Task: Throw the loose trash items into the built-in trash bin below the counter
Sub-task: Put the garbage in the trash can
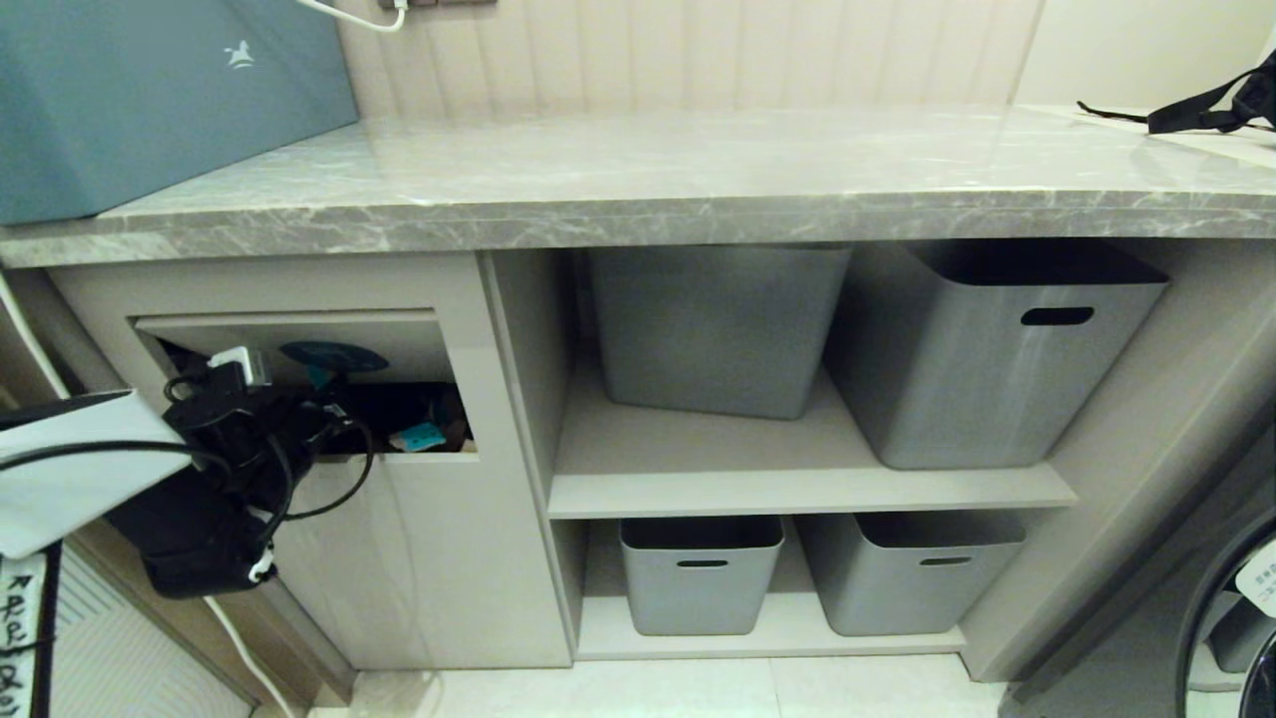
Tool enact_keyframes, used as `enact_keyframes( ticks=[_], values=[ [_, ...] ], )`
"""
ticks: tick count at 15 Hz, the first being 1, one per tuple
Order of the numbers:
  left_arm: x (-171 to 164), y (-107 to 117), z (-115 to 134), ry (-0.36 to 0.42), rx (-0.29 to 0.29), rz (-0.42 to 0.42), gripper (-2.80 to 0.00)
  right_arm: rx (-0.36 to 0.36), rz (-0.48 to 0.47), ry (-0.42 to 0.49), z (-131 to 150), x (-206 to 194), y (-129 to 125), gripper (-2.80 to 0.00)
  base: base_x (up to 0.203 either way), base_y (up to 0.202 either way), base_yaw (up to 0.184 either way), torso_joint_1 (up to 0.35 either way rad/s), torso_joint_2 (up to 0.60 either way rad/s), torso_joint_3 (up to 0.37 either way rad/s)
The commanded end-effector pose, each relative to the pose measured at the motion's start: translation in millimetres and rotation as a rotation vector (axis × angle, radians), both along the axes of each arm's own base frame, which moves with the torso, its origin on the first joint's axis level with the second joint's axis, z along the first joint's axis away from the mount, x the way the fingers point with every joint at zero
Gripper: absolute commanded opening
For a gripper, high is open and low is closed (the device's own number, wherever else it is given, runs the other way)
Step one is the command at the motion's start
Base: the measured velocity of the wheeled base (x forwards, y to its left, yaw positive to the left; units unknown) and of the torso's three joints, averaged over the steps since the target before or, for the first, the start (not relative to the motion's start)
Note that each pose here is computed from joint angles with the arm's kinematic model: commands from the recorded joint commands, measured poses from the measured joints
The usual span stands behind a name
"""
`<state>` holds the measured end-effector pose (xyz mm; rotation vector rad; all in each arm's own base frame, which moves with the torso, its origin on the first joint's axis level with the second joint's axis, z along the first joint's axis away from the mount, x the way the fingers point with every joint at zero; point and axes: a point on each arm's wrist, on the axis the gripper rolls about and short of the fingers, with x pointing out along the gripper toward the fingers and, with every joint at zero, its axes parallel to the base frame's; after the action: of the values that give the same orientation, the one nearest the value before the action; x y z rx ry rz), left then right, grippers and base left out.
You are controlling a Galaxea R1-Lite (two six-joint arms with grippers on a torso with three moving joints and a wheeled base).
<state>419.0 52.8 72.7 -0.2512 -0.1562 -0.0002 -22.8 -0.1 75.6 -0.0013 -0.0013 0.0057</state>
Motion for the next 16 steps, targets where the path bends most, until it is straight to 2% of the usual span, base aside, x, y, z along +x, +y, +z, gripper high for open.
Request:
enact_keyframes(
  ticks=[1,2,3,11,14,16],
  values=[
    [5.5,0.7,-2.9,-0.014,0.002,-0.001,-2.8,0.0,0.0,-0.002,0.0,-0.1,0.0,-2.8,0.0,0.0,0.0,0.0,0.0,0.0],
    [8.2,1.3,-3.3,-0.021,0.004,-0.001,-2.8,0.0,0.0,-0.002,0.0,-0.1,0.0,-2.8,0.0,0.0,0.0,0.0,0.0,0.0],
    [9.9,1.1,-1.6,-0.031,0.005,-0.002,0.0,0.0,0.0,-0.002,0.0,-0.1,0.0,-2.8,0.0,0.0,0.0,0.0,0.0,0.0],
    [6.7,-7.4,-1.4,-0.019,0.004,-0.015,0.0,0.0,0.0,-0.002,0.0,-0.1,0.0,-2.8,0.0,0.0,0.0,0.0,0.0,0.0],
    [-13.8,-5.0,2.7,0.025,-0.001,0.0,0.0,0.0,0.0,-0.002,0.0,-0.1,0.0,-2.8,0.0,0.0,0.0,0.0,0.0,0.0],
    [-40.9,-4.4,5.1,0.086,-0.01,0.013,0.0,0.0,0.0,-0.002,0.0,-0.1,0.0,-2.8,0.0,0.0,0.0,0.0,0.0,0.0]
  ],
)
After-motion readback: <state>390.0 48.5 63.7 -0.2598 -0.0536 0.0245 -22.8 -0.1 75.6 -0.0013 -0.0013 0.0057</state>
